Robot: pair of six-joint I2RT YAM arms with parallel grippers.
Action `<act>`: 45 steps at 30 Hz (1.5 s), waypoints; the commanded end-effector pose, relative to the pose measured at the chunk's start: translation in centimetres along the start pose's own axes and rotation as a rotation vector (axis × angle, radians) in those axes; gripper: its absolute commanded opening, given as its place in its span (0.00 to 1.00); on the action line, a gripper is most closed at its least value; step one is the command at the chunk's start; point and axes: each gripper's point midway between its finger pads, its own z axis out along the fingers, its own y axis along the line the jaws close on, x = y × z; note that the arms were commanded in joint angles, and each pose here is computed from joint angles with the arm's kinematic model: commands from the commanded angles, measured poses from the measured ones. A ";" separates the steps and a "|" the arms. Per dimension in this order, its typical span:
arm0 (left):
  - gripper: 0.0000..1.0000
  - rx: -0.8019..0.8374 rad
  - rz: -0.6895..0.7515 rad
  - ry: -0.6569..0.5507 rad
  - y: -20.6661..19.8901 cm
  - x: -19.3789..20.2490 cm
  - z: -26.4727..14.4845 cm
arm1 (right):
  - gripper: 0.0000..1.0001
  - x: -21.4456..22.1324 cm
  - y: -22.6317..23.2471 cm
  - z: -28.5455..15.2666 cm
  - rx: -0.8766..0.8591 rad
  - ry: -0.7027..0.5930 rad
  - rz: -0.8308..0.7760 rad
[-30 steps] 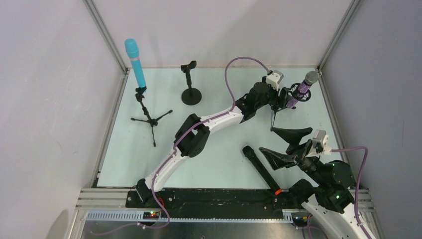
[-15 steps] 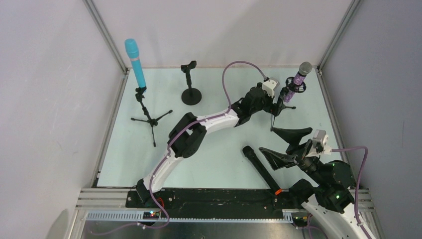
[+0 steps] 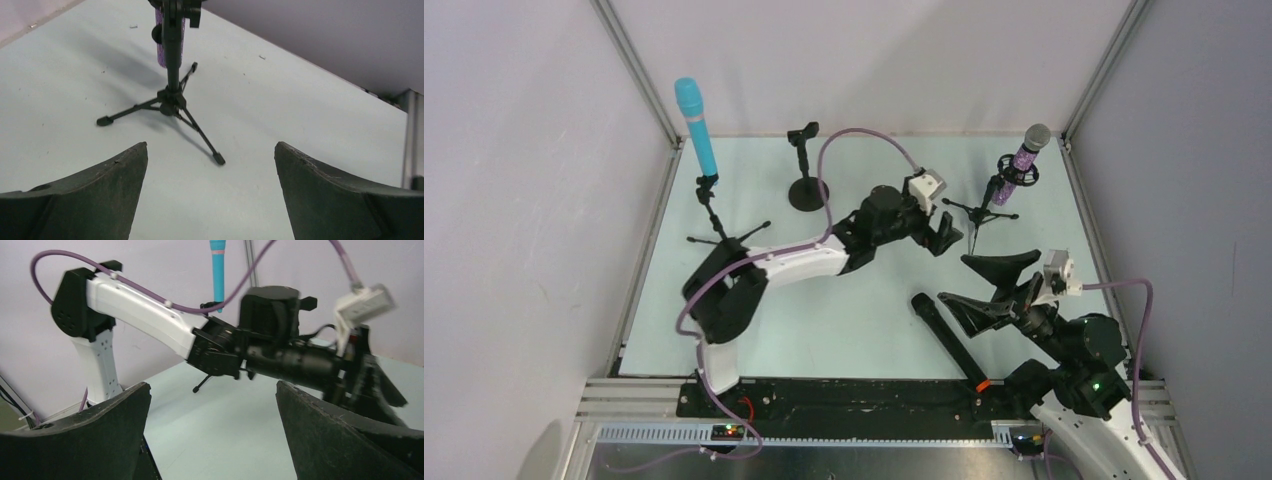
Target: Attach the microphones to the stand
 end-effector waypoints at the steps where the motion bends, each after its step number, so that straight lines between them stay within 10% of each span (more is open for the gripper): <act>1: 1.00 0.009 -0.053 -0.065 1.1 -2.9 -5.4 | 1.00 -1.8 1.1 0.8 -0.043 -0.027 0.038; 11: 1.00 -0.239 -0.415 -0.047 6.7 -0.6 -14.6 | 1.00 0.5 0.3 2.7 -0.036 0.059 0.094; 23: 1.00 -0.583 -0.240 0.034 10.4 -1.7 -22.2 | 1.00 0.6 -2.3 3.7 0.126 0.085 0.186; 35: 1.00 -0.836 0.136 -0.064 13.5 -12.9 -28.1 | 1.00 4.0 -4.5 3.3 0.244 0.207 0.223; 45: 0.96 -0.884 0.053 -0.160 16.0 -19.0 -26.6 | 1.00 7.4 -5.4 4.6 0.281 0.310 0.343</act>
